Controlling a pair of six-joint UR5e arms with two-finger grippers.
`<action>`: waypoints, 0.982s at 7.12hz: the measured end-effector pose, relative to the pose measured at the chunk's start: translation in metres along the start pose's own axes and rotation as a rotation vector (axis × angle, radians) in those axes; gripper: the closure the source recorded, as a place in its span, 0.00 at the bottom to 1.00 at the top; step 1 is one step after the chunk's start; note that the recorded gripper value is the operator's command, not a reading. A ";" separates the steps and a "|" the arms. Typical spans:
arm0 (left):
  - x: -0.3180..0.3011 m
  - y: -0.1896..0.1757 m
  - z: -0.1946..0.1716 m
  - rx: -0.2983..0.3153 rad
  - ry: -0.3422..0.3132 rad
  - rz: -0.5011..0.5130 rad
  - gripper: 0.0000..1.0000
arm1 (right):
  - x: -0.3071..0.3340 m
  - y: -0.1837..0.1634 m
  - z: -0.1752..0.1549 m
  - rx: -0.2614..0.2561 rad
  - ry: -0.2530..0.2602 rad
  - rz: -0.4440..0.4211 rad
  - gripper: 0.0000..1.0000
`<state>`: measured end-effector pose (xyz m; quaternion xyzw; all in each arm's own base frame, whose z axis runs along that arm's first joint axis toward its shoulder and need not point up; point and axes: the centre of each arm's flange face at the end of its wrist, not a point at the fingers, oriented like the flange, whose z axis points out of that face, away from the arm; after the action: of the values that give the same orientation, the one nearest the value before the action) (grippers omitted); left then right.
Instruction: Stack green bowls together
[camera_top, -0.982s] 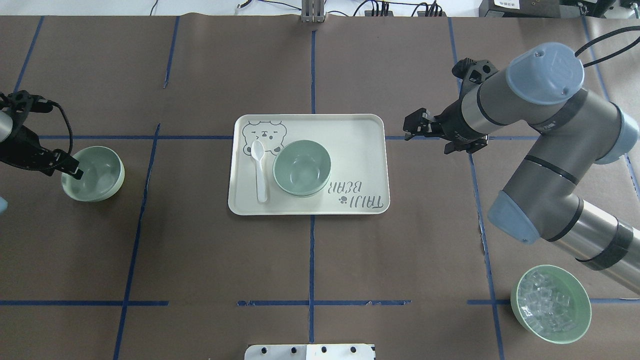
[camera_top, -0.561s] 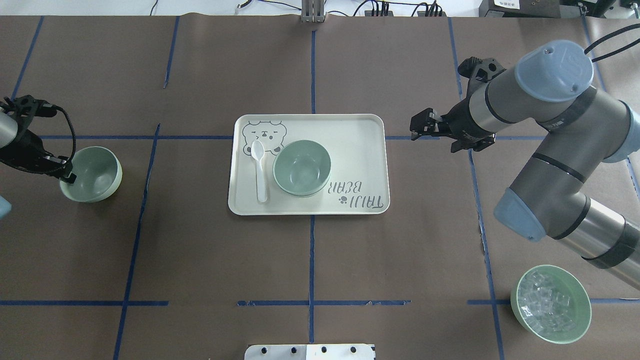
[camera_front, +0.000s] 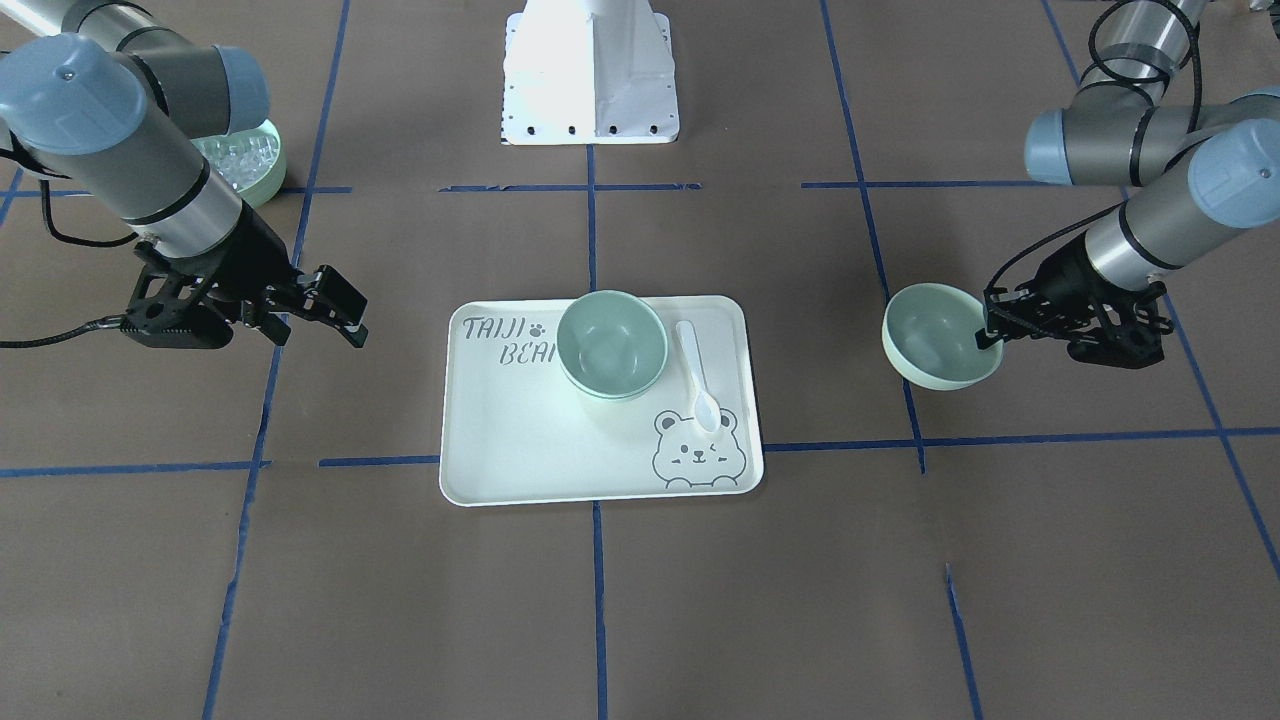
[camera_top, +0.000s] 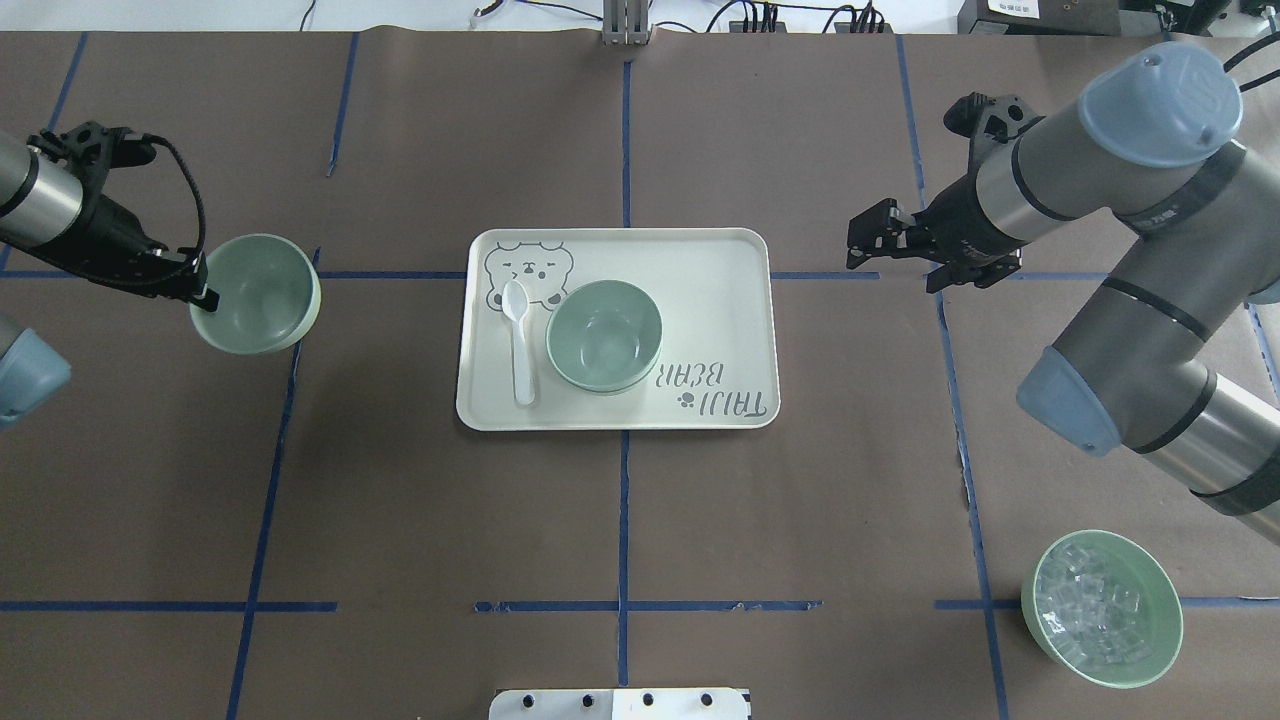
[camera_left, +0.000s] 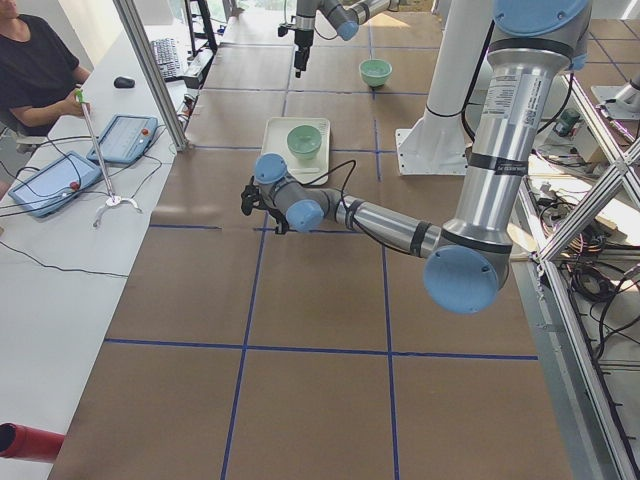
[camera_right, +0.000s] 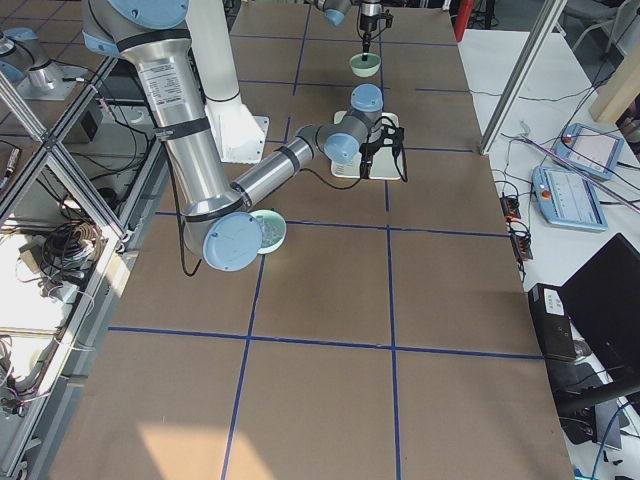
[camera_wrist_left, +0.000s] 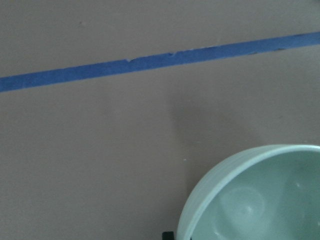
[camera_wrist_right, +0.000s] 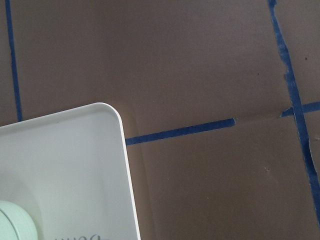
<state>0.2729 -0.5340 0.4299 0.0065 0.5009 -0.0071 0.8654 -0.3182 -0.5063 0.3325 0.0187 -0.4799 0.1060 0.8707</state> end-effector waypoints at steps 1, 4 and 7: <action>0.074 0.001 0.010 -0.015 0.055 -0.059 1.00 | 0.022 -0.010 -0.005 0.000 0.015 -0.034 0.00; 0.254 0.041 0.071 -0.048 0.120 -0.168 1.00 | 0.054 -0.025 -0.006 0.005 0.049 -0.088 0.00; 0.288 0.043 0.081 -0.035 0.126 -0.211 1.00 | 0.059 -0.026 -0.006 0.004 0.053 -0.099 0.00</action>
<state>0.4873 -0.4940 0.2211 -0.0610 0.5521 -0.0892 0.8267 -0.2780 -0.5211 0.3806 0.0412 -0.4548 0.0643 0.8873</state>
